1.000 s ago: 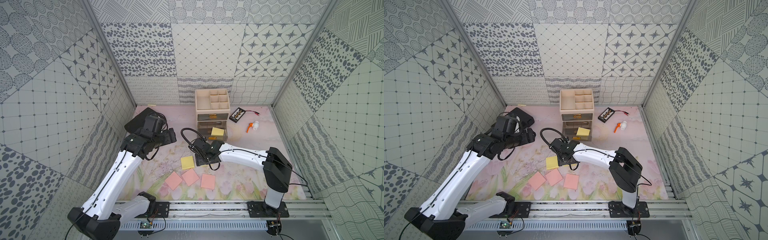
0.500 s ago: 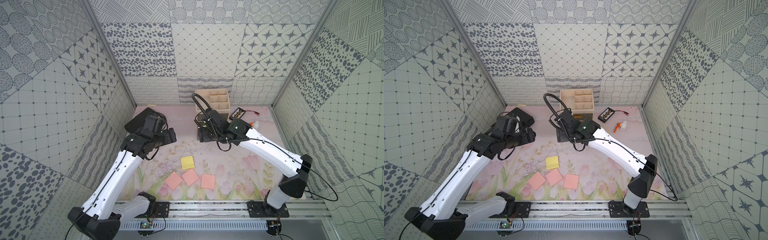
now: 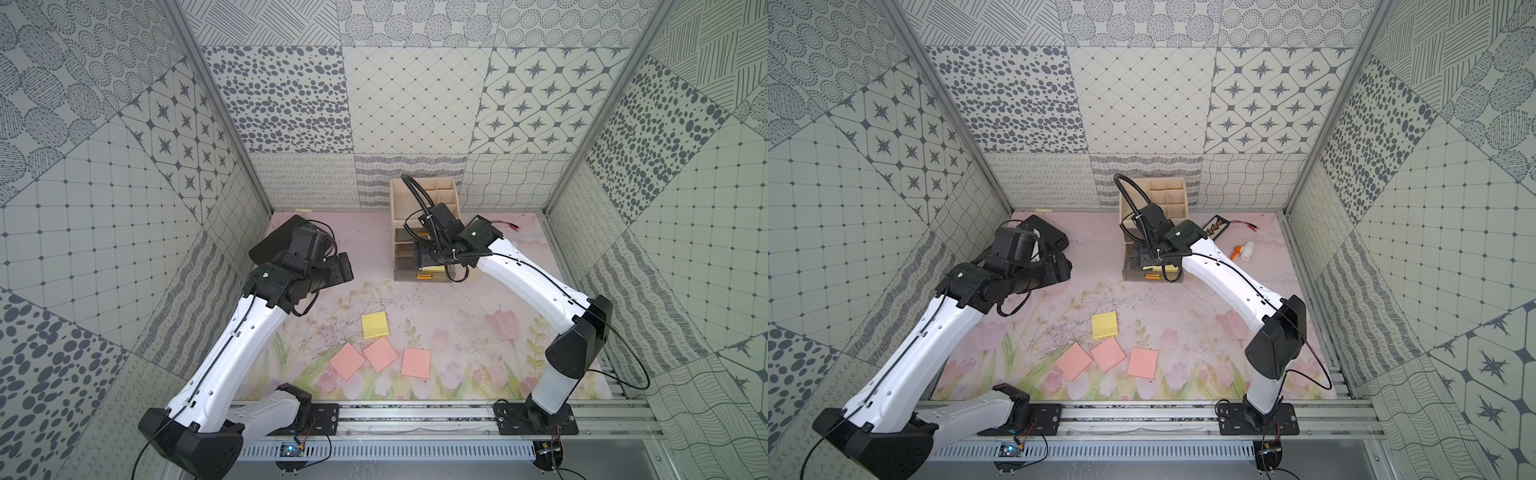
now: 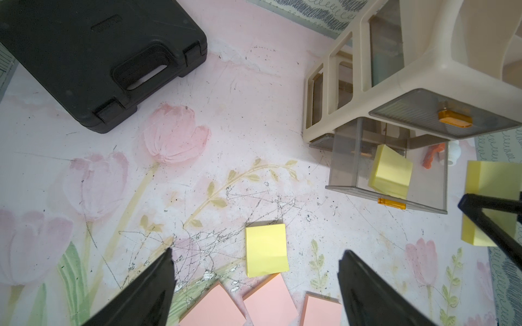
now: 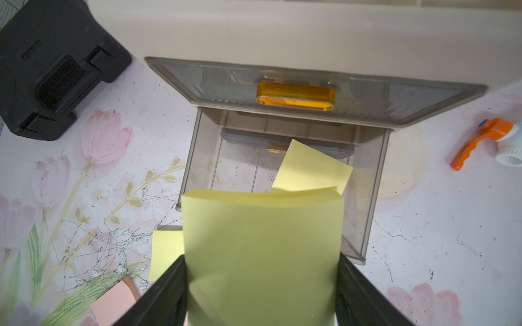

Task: Please put the sticky notes in the drawer by color
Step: Place the sticky notes in the drawer.

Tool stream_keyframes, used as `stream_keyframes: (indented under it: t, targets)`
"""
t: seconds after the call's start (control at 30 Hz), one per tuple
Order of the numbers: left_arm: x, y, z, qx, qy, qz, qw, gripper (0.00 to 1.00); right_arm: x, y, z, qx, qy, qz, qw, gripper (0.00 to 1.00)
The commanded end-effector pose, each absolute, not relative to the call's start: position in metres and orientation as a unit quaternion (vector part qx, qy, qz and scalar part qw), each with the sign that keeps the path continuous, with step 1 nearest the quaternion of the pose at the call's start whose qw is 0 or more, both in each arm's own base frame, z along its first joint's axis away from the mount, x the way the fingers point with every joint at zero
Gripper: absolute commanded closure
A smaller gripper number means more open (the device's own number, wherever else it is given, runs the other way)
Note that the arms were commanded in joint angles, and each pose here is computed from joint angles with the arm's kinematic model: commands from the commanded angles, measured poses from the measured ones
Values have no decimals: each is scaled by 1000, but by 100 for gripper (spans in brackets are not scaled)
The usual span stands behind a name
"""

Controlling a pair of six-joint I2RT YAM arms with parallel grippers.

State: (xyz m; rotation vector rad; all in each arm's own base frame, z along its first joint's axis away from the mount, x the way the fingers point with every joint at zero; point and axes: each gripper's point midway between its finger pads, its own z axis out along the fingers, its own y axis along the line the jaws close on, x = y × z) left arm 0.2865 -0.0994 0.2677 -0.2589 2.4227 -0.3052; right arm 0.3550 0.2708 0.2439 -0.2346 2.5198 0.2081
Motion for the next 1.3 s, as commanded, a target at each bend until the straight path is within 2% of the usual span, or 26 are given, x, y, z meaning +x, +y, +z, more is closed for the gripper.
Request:
stream_keyframes:
  t: [0.0,0.73,1.07,1.13,1.27]
  targets:
    - [290,-98,268,-99,931,-108,334,7,365,274,234,-95,946,84,298,22]
    - [292,-96,263,-99,933,-101,331,7,396,248,176,-70,961,47,262,23]
    - [292,-96,262,-101,934,-98,329,7,405,244,173,-57,960,49,270,24]
    - [292,-95,262,-102,934,-98,329,7,406,243,173,-57,960,49,269,22]
    - [292,-95,261,-103,934,-98,329,7,407,243,175,-56,960,47,270,11]
